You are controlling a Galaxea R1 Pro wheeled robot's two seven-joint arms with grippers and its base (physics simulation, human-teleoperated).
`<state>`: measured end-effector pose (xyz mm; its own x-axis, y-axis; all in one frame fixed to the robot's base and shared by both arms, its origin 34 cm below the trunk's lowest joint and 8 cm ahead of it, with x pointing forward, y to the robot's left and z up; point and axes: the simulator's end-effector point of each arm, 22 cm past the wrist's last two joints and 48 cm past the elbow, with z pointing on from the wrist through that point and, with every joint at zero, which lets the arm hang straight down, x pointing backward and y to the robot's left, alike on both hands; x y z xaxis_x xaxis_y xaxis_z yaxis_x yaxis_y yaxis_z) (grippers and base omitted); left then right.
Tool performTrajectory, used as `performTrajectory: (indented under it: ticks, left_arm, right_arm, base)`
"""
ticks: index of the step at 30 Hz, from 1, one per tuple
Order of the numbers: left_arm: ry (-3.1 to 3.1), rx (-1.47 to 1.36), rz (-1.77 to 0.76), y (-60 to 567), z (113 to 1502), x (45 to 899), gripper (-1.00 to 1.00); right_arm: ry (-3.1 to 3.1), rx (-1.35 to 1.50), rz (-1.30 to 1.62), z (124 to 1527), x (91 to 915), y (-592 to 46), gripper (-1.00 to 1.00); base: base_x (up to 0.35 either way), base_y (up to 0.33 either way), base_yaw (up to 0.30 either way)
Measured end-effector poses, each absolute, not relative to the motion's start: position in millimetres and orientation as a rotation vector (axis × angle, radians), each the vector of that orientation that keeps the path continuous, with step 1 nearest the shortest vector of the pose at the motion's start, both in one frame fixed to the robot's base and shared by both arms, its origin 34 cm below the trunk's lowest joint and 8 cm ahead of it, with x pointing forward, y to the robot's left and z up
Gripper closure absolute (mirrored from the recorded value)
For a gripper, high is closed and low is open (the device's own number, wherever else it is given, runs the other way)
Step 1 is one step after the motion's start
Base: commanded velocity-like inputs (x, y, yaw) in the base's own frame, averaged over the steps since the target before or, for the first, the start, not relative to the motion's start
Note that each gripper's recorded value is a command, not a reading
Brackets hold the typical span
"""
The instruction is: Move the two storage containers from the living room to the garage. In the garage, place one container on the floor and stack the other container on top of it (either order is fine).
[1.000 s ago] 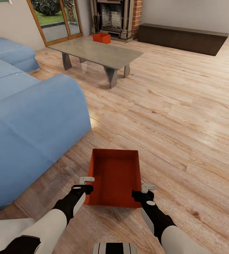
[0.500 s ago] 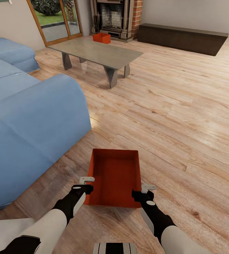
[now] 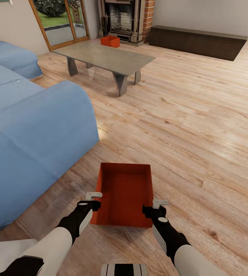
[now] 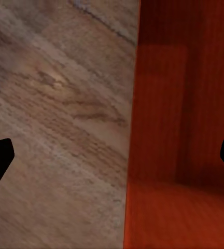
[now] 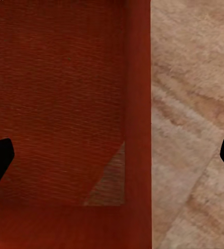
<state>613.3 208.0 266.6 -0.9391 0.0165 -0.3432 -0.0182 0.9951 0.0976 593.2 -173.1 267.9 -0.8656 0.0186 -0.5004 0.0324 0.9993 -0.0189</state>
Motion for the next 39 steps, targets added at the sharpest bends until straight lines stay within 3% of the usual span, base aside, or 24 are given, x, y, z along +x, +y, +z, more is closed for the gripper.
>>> performTrajectory:
  ticks: [39]
  left_arm:
    - [2.785, 0.0, 0.141, 208.0, 267.0, 614.1, -1.0]
  right_arm:
    - [2.567, 0.083, -0.151, 279.9, 608.6, -189.8, -1.0]
  base:
    - [0.0, 0.01, -0.028]
